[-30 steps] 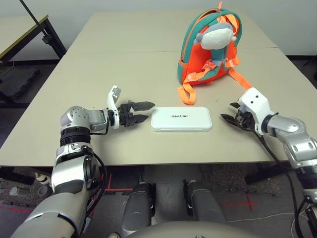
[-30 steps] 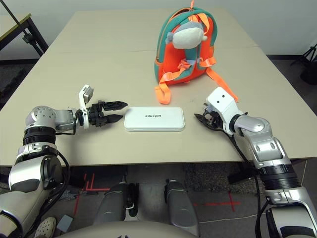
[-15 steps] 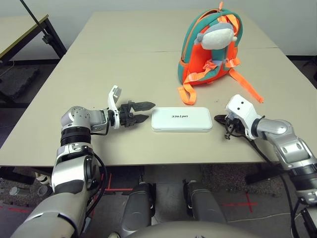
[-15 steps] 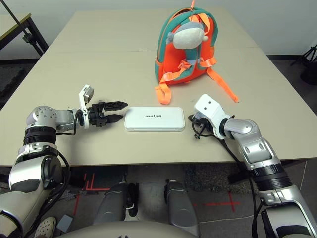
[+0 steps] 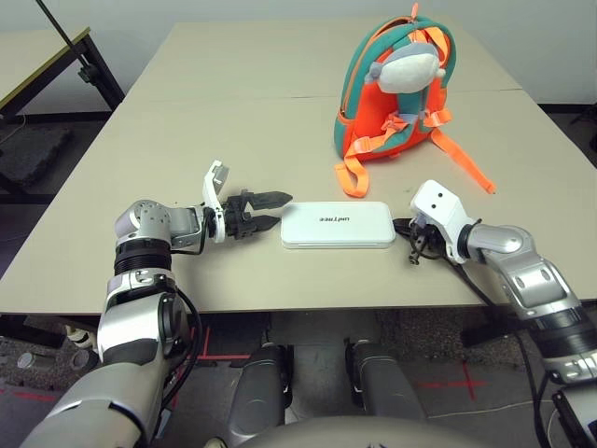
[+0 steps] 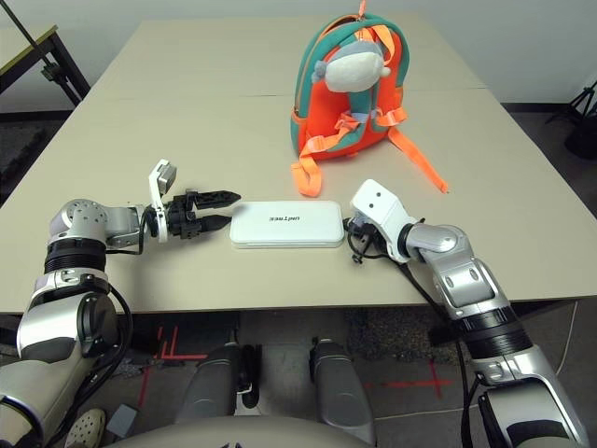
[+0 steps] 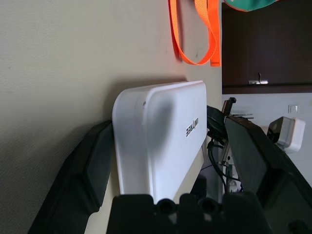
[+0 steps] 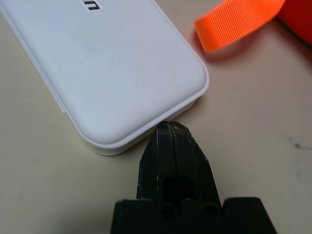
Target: Put the pencil case into the backpack and zip it.
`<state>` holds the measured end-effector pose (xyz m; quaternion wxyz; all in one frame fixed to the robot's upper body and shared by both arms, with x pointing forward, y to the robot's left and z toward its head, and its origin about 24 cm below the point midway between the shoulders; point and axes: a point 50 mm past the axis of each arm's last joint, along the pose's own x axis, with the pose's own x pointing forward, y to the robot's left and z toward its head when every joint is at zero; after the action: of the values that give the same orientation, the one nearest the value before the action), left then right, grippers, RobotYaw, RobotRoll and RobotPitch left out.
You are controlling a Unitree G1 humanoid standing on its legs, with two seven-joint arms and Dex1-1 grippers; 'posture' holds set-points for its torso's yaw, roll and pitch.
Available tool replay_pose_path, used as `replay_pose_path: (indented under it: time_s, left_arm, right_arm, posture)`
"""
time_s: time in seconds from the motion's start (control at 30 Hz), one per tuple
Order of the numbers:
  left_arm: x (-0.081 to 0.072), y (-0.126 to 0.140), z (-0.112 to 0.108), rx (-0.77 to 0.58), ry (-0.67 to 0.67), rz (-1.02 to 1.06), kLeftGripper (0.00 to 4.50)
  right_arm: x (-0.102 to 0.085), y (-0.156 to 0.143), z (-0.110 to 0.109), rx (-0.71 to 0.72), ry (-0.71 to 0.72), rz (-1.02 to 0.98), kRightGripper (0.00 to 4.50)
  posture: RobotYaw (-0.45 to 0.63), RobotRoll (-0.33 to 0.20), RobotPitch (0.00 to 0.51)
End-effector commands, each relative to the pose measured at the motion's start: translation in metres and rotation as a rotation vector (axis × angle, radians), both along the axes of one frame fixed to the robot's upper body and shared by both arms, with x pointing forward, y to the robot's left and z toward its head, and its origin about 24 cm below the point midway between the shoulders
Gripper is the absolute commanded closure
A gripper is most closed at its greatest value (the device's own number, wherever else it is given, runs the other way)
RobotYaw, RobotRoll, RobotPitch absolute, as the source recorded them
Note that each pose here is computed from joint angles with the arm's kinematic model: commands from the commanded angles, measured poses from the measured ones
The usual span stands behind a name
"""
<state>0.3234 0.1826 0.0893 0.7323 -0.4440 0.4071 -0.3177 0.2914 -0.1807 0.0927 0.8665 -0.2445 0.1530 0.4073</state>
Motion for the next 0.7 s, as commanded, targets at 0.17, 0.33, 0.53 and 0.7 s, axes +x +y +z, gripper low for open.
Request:
replay_pose_path:
  time_s: [0.17, 0.33, 0.53, 0.7]
  left_arm:
    - [-0.008, -0.003, -0.018, 0.039, 0.074, -0.016, 0.0]
    - [-0.01, -0.005, -0.019, 0.044, 0.075, -0.033, 0.0]
    - [-0.017, -0.008, -0.02, 0.06, 0.081, -0.082, 0.0]
    - [-0.019, -0.008, -0.021, 0.064, 0.075, -0.095, 0.0]
  right_arm:
    - [0.001, 0.019, 0.006, 0.024, -0.021, 0.058, 4.46]
    - [0.002, 0.026, 0.007, 0.035, -0.027, 0.068, 4.46]
    - [0.003, 0.029, 0.007, 0.041, -0.036, 0.068, 4.46]
    - [0.005, 0.032, 0.009, 0.049, -0.048, 0.071, 4.46]
  posture:
    - [-0.18, 0.0, 0.122]
    - [-0.18, 0.0, 0.122]
    - [-0.18, 0.0, 0.123]
    - [-0.18, 0.0, 0.123]
